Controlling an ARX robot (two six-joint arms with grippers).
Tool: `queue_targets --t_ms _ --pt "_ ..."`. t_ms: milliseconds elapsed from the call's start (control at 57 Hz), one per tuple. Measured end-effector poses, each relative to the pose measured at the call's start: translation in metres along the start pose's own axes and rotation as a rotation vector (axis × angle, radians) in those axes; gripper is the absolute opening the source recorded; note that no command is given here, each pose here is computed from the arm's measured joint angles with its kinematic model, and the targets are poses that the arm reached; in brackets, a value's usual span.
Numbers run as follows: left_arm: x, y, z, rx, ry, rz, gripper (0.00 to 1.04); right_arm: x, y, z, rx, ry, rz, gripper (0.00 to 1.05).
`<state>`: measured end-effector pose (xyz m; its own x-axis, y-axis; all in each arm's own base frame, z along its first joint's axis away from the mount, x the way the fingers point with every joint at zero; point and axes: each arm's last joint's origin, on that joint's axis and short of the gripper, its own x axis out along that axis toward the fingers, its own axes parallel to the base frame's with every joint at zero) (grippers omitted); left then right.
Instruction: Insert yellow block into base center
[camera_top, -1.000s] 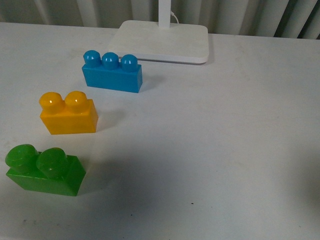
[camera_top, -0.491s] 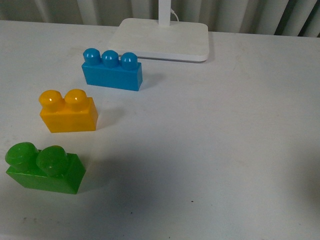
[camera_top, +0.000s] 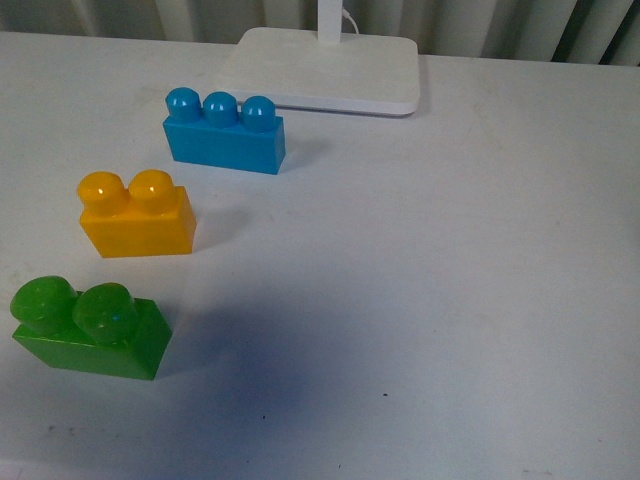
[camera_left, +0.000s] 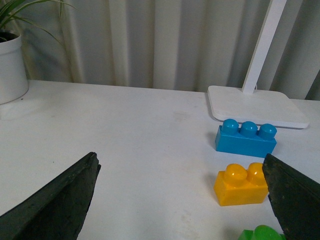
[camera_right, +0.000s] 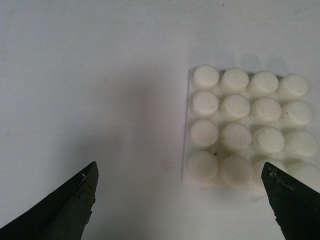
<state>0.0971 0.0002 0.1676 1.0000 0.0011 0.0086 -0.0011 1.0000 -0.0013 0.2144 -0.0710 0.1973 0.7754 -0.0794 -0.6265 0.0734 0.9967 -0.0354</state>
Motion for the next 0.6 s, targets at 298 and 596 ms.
queue_targets --t_ms 298,596 --pt "0.0 0.0 0.0 0.0 0.0 0.0 0.98 0.04 -0.028 0.019 -0.01 0.127 -0.032 0.96" --pt "0.0 0.0 0.0 0.0 0.0 0.0 0.98 0.059 -0.05 0.017 0.041 0.197 -0.035 0.96"
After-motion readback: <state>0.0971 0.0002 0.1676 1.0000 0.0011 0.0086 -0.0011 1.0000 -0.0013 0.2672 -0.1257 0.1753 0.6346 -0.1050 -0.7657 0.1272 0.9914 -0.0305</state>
